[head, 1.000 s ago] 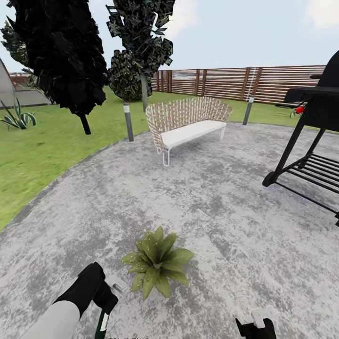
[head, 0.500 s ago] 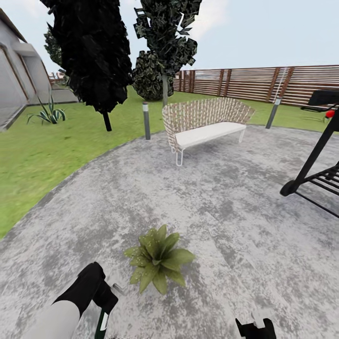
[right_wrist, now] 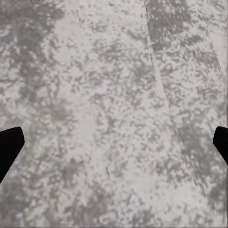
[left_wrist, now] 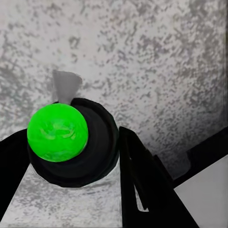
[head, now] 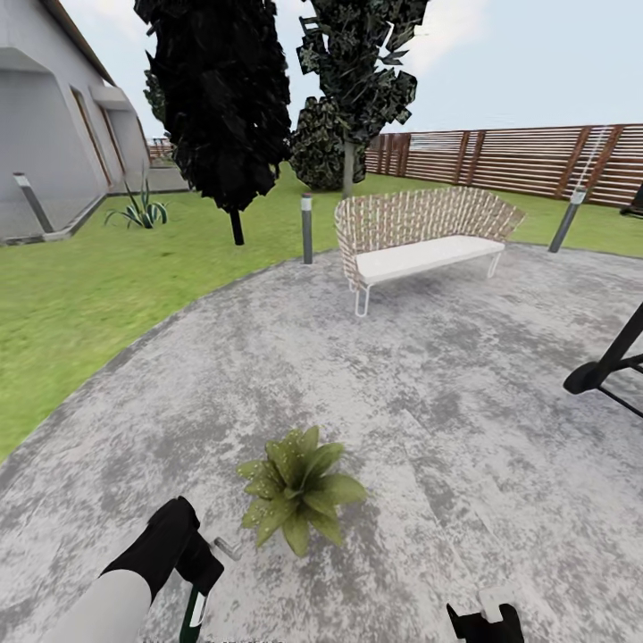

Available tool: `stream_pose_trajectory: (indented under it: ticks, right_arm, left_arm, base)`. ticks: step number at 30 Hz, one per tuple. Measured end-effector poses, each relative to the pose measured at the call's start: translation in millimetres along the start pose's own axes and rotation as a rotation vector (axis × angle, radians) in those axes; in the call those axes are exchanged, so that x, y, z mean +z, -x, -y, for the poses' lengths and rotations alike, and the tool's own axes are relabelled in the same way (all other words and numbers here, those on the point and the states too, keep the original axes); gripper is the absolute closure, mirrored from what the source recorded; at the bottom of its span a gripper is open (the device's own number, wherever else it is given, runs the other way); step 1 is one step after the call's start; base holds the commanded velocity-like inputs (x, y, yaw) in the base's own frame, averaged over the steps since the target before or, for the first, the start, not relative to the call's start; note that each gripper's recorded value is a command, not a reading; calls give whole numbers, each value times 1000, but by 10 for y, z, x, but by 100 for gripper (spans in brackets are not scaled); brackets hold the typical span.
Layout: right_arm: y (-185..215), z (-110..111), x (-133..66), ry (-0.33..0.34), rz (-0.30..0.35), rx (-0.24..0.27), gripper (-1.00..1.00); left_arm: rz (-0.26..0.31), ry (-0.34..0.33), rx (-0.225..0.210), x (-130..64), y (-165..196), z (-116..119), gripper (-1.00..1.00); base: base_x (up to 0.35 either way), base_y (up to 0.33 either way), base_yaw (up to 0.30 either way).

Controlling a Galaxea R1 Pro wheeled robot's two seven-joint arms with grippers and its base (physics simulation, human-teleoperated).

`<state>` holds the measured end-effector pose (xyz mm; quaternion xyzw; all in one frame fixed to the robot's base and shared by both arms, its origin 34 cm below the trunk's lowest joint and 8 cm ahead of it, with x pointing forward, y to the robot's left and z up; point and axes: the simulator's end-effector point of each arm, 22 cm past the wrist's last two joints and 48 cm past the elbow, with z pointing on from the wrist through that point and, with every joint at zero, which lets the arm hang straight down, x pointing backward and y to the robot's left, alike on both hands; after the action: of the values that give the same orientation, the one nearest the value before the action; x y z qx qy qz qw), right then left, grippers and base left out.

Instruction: Pick up the pesticide atomizer in the garden and spray insectifuge to fully cover both potted plants in the garden.

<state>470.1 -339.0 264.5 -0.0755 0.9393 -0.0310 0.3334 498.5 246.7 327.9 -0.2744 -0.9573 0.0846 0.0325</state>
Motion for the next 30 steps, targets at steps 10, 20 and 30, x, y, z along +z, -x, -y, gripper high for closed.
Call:
stream_pose_trajectory:
  ticks: [10,20,30]
  right_arm:
    - [0,-4,0,0,0,2,-100]
    - [1,-9,1,1,0,3,-100]
    - [0,-6,0,0,0,1,-100]
  left_arm:
    - [-2,0,1,5,-9,2,100]
    - [-5,-2,-1,10,-20,8,100]
    - [52,12,6,-274,338,-164,100]
  base:
    - [0,-205,104]
    - [0,0,105]
    - [0,0,255]
